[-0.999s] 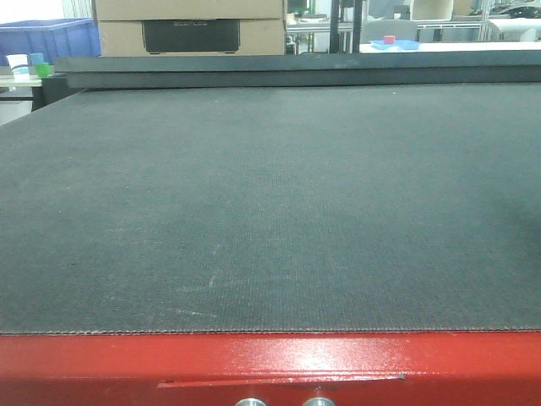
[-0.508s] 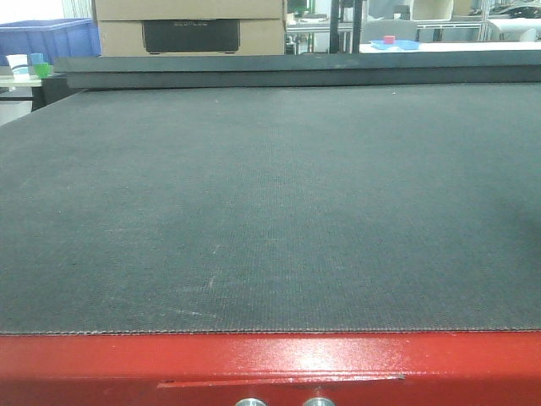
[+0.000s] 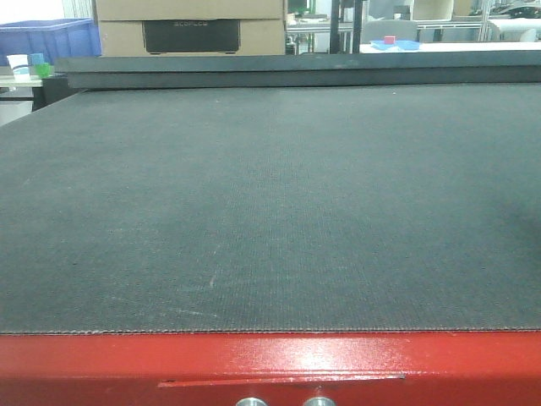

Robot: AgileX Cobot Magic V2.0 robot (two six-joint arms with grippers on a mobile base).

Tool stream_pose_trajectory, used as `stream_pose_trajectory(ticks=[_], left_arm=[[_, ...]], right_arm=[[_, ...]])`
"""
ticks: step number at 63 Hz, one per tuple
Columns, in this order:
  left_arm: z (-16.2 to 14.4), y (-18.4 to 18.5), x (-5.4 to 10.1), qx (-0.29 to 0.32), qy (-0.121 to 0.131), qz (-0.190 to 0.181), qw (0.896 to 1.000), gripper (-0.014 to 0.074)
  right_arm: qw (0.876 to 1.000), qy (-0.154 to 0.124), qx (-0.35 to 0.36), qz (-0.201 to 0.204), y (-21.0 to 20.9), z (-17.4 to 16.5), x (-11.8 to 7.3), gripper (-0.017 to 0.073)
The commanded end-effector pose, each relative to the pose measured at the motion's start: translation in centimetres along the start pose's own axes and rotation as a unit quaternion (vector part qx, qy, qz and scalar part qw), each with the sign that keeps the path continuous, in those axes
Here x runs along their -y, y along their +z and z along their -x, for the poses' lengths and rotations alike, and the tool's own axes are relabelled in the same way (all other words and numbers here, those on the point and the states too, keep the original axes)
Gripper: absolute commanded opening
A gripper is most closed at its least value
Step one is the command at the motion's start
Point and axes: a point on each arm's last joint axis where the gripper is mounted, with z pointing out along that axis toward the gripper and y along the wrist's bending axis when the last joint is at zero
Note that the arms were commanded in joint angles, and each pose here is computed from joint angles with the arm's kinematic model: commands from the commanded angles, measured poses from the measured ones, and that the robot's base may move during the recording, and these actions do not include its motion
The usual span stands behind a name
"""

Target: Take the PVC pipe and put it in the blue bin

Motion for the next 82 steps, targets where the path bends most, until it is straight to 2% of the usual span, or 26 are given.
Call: stream_pose_trajectory(ticks=[1, 82], left_arm=[[0.23, -0.21, 0.10, 0.013, 0.000, -0.003, 1.000, -0.0111], [0.23, -0.21, 0.10, 0.013, 0.000, -0.003, 1.000, -0.0111]], right_arm=[[1.000, -0.003, 0.018, -0.003, -0.11, 0.31, 0.04, -0.0168], [1.000, -0.003, 0.020, -0.003, -0.11, 0.35, 0.05, -0.0168]])
